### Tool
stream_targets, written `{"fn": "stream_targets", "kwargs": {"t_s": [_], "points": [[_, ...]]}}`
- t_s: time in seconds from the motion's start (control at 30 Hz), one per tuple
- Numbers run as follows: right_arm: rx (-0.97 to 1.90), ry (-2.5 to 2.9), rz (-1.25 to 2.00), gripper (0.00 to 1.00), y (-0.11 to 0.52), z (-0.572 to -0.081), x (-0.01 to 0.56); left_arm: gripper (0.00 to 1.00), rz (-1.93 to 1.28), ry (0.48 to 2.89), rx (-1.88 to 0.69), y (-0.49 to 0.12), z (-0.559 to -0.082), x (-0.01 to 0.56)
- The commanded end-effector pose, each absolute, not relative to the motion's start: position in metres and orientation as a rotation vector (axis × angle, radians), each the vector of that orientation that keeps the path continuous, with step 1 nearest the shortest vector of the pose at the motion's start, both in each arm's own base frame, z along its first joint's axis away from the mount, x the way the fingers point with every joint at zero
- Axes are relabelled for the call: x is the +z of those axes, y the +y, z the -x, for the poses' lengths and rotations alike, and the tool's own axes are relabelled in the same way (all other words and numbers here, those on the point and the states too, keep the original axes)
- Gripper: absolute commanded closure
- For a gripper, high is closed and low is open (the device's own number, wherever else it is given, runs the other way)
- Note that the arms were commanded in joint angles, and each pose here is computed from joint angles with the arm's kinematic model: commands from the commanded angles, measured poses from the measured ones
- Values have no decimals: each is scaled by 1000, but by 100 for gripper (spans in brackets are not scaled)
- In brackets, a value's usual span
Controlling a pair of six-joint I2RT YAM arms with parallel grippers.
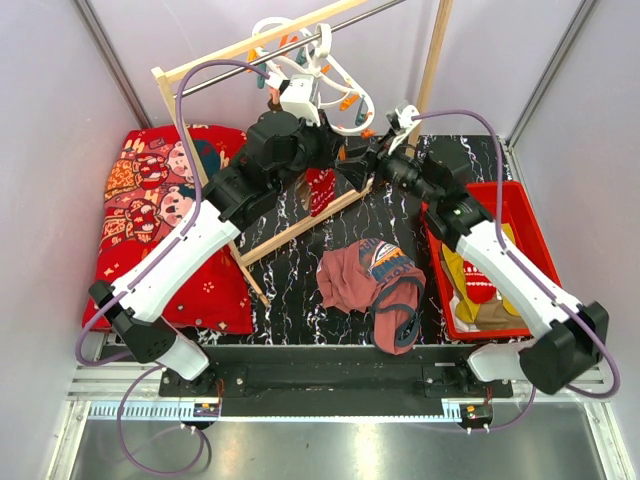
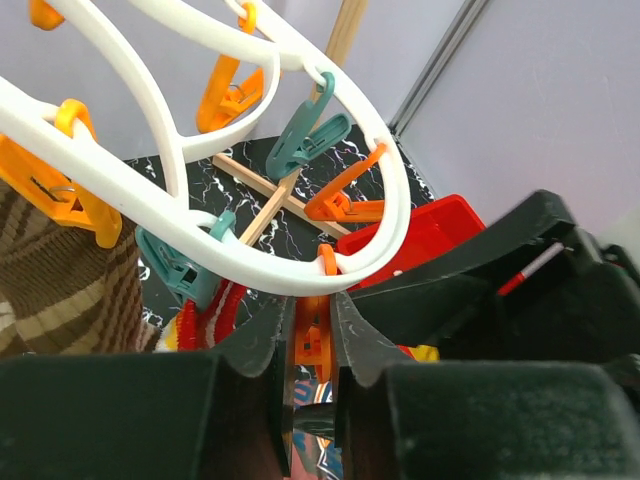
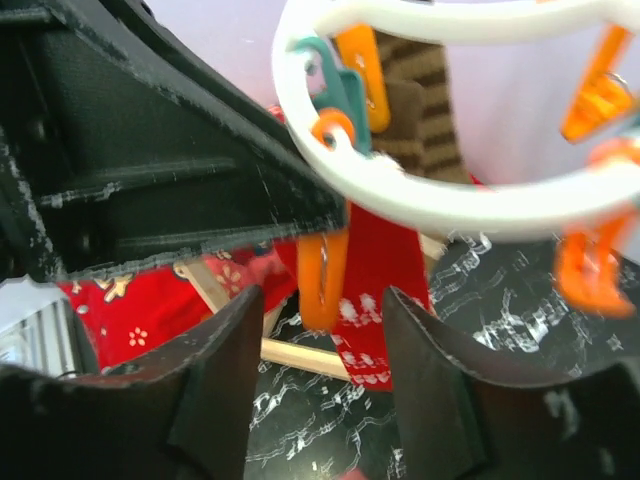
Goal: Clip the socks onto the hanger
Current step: Open the clamp at the hanger, then pick up the sock from the bin.
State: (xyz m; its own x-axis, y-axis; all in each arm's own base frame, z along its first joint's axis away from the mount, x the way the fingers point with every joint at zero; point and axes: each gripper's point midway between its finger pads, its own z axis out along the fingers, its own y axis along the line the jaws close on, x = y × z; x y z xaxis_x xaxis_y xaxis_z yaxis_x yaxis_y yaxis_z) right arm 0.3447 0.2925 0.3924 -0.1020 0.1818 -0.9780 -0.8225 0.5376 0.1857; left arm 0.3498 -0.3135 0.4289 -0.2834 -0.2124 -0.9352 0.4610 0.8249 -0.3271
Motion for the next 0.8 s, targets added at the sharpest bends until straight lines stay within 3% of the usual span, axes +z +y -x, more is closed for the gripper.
{"fn": "stream_targets", "kwargs": {"t_s": [0.0,0.17,0.5,0.77], "points": [[786,1520,489,38,259,-337,390,90,-156,1657,-674,-311,-352,455],[552,1762,339,32,199,-335,345,90,-155,1637,-678,-309,-351,457],[101,2209,-179,33,51,-338,243,90,-160,1604,-705,-306,-344,463],[52,2327,-482,36,-12,-385,201,90,-160,1596,-716,-301,-338,466]]}}
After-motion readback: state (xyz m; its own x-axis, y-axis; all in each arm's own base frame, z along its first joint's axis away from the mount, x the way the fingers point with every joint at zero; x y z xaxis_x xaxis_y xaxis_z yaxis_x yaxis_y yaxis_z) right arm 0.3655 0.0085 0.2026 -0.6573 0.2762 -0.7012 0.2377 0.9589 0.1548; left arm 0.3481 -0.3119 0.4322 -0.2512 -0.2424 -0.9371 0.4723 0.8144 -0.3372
